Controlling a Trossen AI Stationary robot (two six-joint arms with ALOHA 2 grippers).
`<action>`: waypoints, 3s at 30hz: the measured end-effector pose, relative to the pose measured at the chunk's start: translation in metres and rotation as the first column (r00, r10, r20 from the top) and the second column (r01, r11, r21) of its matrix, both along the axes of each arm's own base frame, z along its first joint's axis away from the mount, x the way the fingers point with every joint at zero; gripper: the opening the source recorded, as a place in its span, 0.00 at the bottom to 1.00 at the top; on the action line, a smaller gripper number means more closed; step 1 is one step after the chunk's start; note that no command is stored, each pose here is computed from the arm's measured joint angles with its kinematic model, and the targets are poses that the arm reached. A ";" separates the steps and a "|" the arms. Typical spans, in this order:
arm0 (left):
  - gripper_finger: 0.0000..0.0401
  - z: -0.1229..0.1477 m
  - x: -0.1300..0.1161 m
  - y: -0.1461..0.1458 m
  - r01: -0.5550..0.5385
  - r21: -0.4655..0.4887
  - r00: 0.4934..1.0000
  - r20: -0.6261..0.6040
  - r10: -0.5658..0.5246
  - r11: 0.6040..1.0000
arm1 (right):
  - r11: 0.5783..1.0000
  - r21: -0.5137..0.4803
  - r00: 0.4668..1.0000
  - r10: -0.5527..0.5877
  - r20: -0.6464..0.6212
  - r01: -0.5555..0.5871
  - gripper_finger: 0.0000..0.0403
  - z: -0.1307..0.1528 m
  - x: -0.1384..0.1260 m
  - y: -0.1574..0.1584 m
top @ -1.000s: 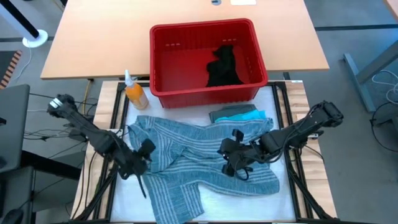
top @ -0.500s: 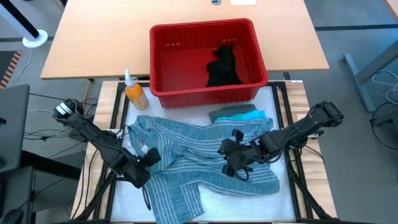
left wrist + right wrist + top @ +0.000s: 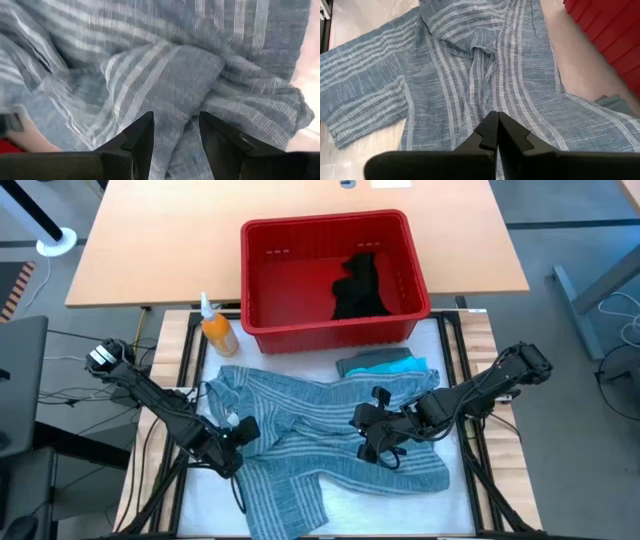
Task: Fold Laundry from Bin
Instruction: Fold the blue patterned polo shirt
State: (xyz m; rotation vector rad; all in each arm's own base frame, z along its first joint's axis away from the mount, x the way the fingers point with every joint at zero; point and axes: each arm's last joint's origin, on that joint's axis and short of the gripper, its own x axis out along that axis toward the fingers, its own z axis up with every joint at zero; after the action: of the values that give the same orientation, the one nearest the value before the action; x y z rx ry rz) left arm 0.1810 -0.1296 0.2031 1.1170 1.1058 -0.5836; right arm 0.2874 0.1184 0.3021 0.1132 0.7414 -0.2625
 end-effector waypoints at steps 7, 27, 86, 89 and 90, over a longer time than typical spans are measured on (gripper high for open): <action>0.36 0.002 0.005 -0.004 0.027 -0.029 0.999 0.045 -0.026 0.999 | 1.000 -0.011 1.000 0.008 0.001 -0.008 0.08 0.000 0.000 0.000; 0.27 0.030 0.015 -0.026 0.054 -0.031 0.984 0.171 -0.048 0.998 | 1.000 -0.008 1.000 0.009 0.009 -0.009 0.08 0.001 0.001 0.001; 0.01 -0.008 0.020 -0.007 -0.144 -0.192 0.974 0.145 0.173 0.971 | 1.000 0.000 1.000 -0.011 0.025 0.011 0.08 0.002 0.004 -0.004; 0.00 -0.002 0.018 -0.004 -0.255 -0.232 0.940 0.170 0.297 0.939 | 1.000 0.001 1.000 -0.011 0.025 0.011 0.08 0.002 0.005 -0.004; 0.00 0.002 0.017 -0.002 -0.297 -0.244 0.921 0.181 0.345 0.923 | 1.000 0.001 1.000 -0.011 0.025 0.011 0.08 0.002 0.005 -0.004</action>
State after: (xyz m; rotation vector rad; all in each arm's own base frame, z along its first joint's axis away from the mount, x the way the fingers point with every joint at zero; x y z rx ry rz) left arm 0.1982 -0.1311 0.2053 0.7705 0.9814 -0.2986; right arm 0.2919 0.1140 0.3037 0.1206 0.7159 -0.2705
